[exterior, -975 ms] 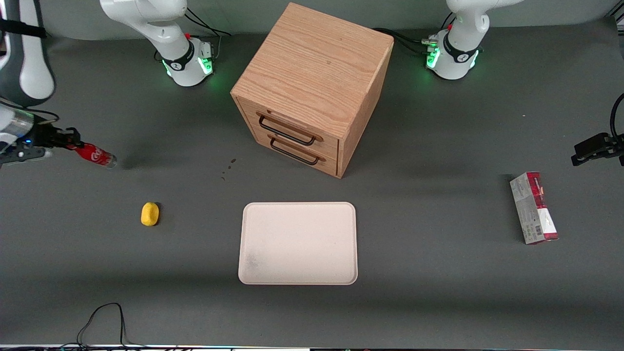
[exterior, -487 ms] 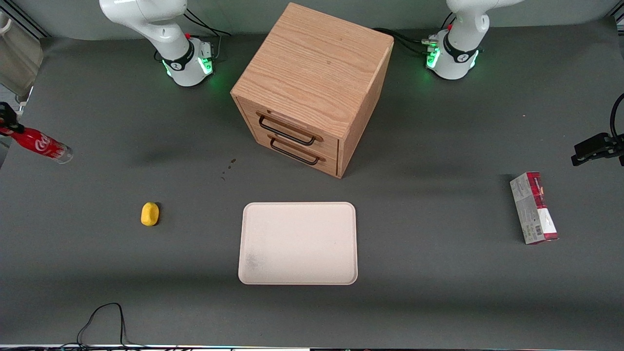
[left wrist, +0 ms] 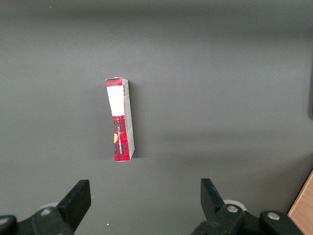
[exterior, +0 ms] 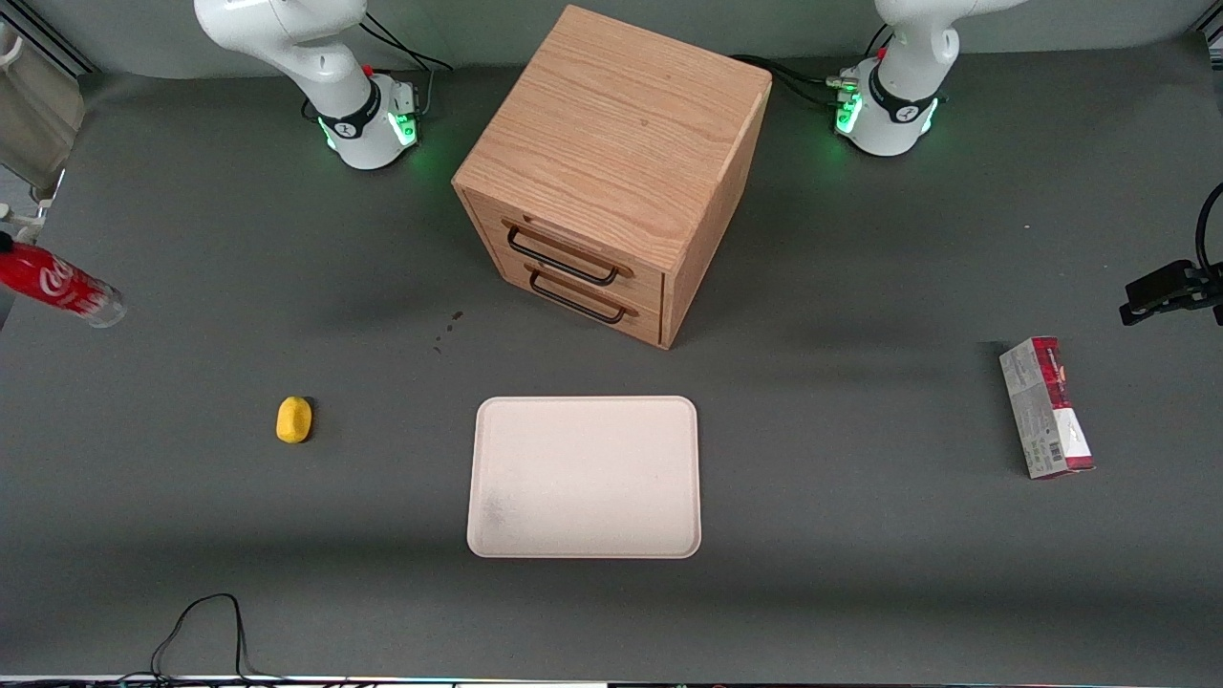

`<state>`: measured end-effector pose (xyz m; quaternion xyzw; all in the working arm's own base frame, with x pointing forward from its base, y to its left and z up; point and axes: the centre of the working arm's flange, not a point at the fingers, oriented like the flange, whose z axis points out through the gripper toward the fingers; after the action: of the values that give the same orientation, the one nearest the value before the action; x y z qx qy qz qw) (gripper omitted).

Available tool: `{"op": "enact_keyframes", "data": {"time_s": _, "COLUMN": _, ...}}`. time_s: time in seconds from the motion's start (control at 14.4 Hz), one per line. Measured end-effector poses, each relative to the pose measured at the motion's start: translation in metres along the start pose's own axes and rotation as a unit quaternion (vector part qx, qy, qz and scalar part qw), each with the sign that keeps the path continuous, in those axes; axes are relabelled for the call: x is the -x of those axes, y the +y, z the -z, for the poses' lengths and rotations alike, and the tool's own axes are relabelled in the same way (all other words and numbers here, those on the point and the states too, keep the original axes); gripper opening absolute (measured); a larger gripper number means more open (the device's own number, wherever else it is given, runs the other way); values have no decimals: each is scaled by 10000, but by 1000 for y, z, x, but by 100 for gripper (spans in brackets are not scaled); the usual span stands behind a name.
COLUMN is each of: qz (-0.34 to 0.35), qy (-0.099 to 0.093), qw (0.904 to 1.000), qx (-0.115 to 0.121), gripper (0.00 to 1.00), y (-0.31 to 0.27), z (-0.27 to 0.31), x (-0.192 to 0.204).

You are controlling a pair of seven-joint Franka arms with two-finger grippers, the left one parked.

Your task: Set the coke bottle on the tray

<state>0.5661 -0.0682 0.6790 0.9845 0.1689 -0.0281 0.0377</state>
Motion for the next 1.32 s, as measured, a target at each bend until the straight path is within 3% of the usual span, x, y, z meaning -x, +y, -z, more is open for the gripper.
{"op": "enact_keyframes", "data": {"time_s": 0.21, "qz": 382, "qy": 45, "qw": 9992, "qx": 105, "gripper": 31, "y": -66, "z": -11, "x": -75}}
{"op": "enact_keyframes", "data": {"time_s": 0.56, "qz": 151, "qy": -18, "qw": 9997, "qx": -167, "gripper": 31, "y": -184, "z": -63, "x": -165}}
{"op": "enact_keyframes", "data": {"time_s": 0.77, "qz": -96, "qy": 40, "qw": 9993, "qx": -352, "gripper": 31, "y": -234, "z": -74, "x": -183}}
{"op": "enact_keyframes", "data": {"time_s": 1.04, "qz": 122, "qy": 141, "qw": 9991, "qx": -374, "gripper": 31, "y": -301, "z": -70, "x": -186}}
{"op": "enact_keyframes", "data": {"time_s": 1.32, "qz": 199, "qy": 352, "qw": 9984, "qx": -392, "gripper": 31, "y": -319, "z": -85, "x": -202}}
